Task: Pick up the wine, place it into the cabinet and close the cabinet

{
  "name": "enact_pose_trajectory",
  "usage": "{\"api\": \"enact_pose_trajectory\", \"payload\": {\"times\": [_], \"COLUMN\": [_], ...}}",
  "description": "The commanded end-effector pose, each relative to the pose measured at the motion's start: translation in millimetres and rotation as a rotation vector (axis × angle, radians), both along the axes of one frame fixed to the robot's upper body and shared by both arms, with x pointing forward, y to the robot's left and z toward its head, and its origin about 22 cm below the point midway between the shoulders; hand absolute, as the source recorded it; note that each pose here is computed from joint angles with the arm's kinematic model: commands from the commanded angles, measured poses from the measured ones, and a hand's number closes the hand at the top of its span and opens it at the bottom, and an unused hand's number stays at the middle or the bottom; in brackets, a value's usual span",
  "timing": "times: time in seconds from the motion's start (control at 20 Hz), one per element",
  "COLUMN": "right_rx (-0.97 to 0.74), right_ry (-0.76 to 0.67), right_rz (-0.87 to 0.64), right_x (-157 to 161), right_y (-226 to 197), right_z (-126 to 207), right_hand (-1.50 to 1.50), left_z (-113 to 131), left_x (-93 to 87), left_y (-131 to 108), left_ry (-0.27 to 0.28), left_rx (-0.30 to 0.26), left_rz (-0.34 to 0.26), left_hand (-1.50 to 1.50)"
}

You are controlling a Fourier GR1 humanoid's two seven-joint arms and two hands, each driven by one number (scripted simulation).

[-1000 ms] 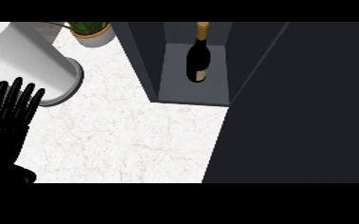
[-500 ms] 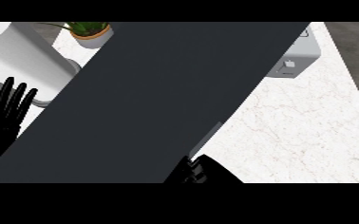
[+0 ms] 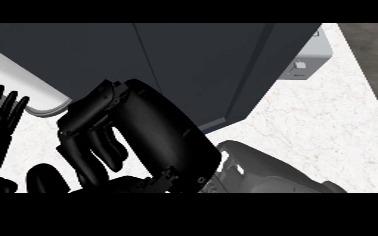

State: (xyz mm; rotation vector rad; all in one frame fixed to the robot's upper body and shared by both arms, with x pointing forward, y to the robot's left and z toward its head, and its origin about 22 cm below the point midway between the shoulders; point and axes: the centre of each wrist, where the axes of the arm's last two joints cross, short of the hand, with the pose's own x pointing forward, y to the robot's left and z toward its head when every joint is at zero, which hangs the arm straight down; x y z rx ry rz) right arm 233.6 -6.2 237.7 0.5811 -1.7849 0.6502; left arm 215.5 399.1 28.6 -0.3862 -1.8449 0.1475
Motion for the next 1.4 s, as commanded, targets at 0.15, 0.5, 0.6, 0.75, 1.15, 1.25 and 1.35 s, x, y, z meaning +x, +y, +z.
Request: {"api": "enact_pose_trajectory", "payload": {"times": [0.15, 0.5, 0.6, 0.75, 1.15, 1.25, 1.35], "right_rx": [0.046, 0.058, 0.031, 0.027, 0.000, -0.020, 0.000], "right_ry": [0.110, 0.149, 0.167, 0.129, 0.080, 0.071, 0.069], "right_rz": [-0.030, -0.107, -0.127, -0.133, -0.193, -0.194, -0.211], "right_x": [42.1, 88.5, 101.1, 122.0, 157.0, 151.7, 163.2], "right_y": [10.0, -16.9, -23.2, -26.1, -52.0, -52.7, -58.3], "right_z": [0.6, -7.1, -44.3, -62.0, -62.4, -78.5, -56.3], "right_hand": [1.50, 1.50, 1.50, 1.50, 1.50, 1.50, 1.50], "left_z": [4.0, -7.2, 3.7, -8.6, 2.2, 4.3, 4.9], "left_x": [6.5, -3.3, 4.9, 3.4, 8.4, 11.2, 19.9], "left_y": [10.3, 16.9, 15.7, 11.2, -2.1, 1.4, 3.7], "left_ry": [-0.012, -0.013, -0.006, -0.012, -0.007, -0.015, -0.012], "left_rx": [0.006, 0.017, 0.018, 0.004, -0.009, 0.007, 0.007], "left_rz": [0.031, 0.029, 0.014, 0.012, 0.002, -0.014, 0.002], "left_hand": [-1.50, -1.50, -1.50, -1.50, -1.50, -1.50, -1.50]}}
